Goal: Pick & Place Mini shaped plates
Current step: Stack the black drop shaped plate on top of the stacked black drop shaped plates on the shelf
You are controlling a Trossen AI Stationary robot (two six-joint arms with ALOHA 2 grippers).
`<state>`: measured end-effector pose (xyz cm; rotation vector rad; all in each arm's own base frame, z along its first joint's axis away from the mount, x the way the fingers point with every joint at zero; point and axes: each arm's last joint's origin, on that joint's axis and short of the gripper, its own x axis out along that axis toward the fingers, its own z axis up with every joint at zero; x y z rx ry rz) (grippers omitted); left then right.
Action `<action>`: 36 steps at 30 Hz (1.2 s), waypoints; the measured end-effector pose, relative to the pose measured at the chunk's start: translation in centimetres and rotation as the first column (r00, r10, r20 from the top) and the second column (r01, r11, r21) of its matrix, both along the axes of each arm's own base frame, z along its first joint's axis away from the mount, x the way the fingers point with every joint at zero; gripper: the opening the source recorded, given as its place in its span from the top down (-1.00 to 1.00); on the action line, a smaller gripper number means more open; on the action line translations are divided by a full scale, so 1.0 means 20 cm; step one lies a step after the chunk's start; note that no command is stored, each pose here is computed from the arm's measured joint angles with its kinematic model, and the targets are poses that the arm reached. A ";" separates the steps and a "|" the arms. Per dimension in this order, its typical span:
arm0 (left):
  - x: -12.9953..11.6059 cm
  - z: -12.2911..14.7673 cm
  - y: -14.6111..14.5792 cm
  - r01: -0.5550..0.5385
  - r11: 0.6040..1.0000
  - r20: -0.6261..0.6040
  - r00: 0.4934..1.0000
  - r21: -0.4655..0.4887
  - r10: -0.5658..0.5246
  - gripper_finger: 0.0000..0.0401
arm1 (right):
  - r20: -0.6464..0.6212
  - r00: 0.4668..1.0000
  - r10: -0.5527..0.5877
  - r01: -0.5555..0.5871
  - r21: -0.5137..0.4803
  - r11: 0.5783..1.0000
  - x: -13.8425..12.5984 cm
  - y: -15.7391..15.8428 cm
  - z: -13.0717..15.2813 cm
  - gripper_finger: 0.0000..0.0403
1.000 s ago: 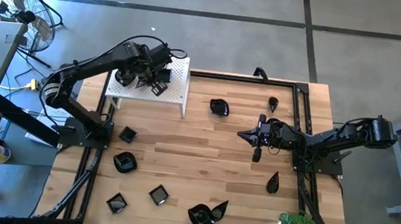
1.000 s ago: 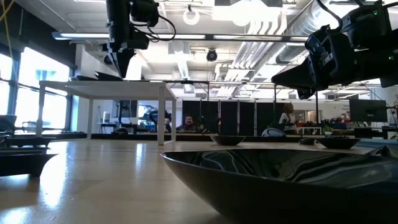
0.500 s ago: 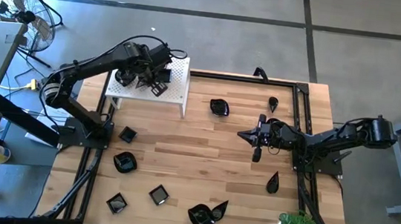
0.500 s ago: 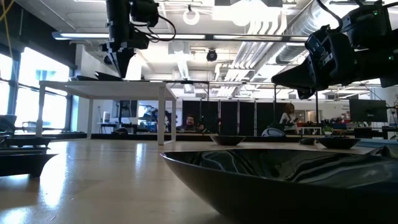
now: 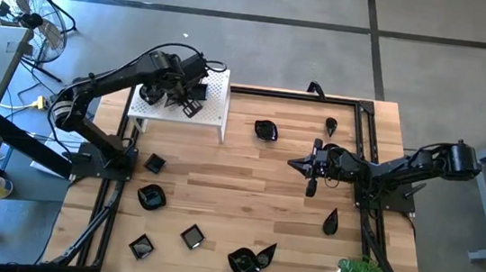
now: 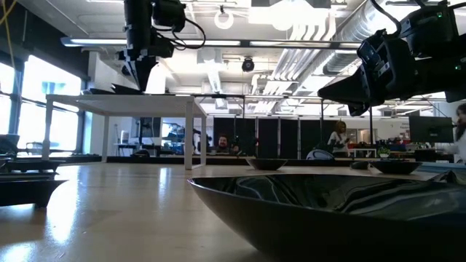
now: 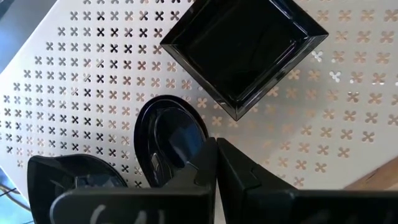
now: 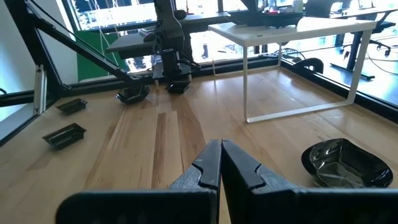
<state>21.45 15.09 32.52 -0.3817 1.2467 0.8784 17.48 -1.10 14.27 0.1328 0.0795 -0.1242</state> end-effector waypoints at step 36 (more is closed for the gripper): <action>-0.02 -0.06 0.00 0.015 1.000 -0.049 0.999 0.020 -0.014 1.00 | 0.000 1.000 0.000 0.000 0.000 1.000 0.00 0.00 0.00 1.00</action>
